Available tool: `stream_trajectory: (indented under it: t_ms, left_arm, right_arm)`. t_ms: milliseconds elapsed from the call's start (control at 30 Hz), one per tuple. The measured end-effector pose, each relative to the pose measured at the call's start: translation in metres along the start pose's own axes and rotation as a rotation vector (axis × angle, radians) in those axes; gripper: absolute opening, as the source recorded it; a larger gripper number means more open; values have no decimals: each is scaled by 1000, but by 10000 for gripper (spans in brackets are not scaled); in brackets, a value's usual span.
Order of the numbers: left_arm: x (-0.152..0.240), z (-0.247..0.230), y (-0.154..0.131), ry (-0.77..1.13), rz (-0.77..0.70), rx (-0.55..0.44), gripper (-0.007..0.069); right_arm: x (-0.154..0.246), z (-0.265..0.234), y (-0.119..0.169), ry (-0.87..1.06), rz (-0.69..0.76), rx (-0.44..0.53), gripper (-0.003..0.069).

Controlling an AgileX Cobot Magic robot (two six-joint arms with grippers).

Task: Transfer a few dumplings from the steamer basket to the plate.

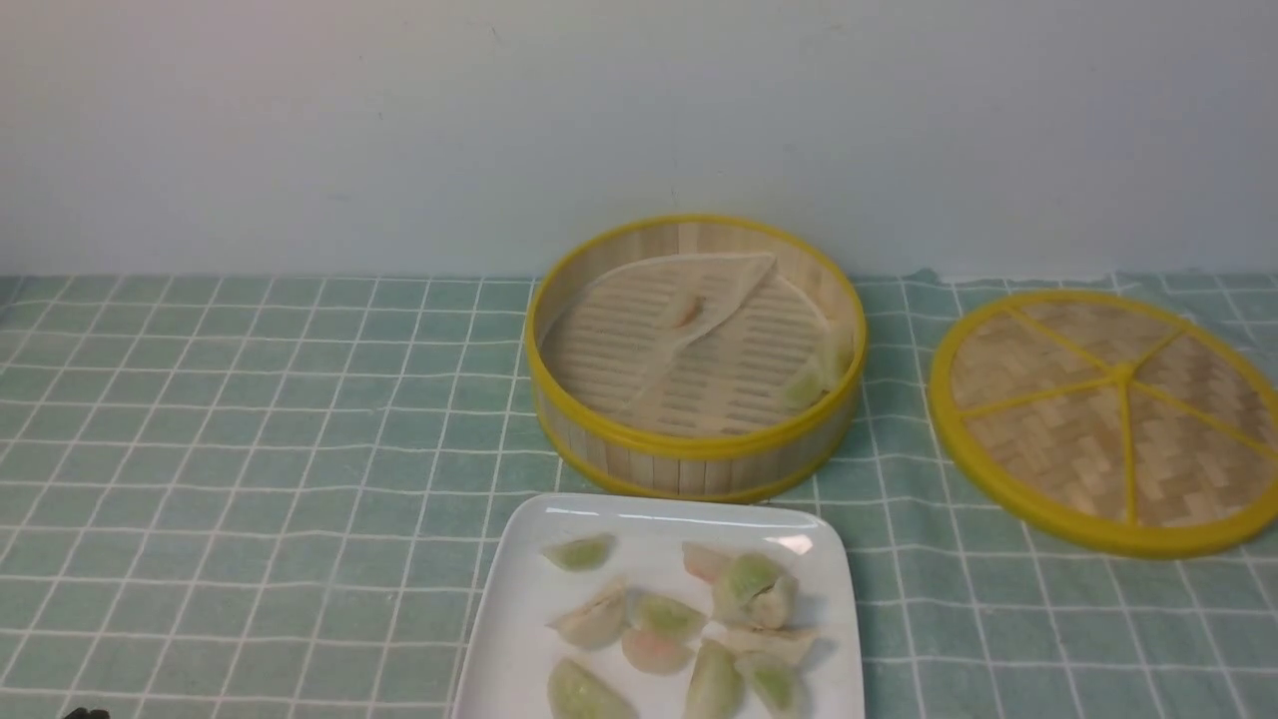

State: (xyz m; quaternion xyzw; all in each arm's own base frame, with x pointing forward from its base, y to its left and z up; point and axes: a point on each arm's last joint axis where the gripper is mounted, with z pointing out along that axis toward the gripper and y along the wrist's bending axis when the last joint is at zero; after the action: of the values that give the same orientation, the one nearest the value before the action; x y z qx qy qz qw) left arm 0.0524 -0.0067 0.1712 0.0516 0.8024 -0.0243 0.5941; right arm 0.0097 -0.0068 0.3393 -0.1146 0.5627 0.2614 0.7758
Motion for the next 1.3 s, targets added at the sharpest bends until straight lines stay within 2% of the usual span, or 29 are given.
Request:
stream_trajectory:
  t_ms: [767,867,933,967,1000,1300]
  left_arm:
    - [0,0,0,0,2,0,-6]
    - [0,0,0,0,2,0,-6]
    - [0,0,0,0,2,0,-6]
    - [0,0,0,0,2,0,-6]
    - [0,0,0,0,2,0,-6]
    - [0,0,0,1,2,0,-6]
  right_arm:
    - [0,0,0,1,1,-3,-13]
    - [1,0,2,8,9,-14,-13]
    - [3,0,4,24,16,-83,-13]
    - [4,0,5,33,-14,-56,-13]
    - [6,0,7,43,-26,-85,-13]
    - [12,0,12,66,-51,-139,-13]
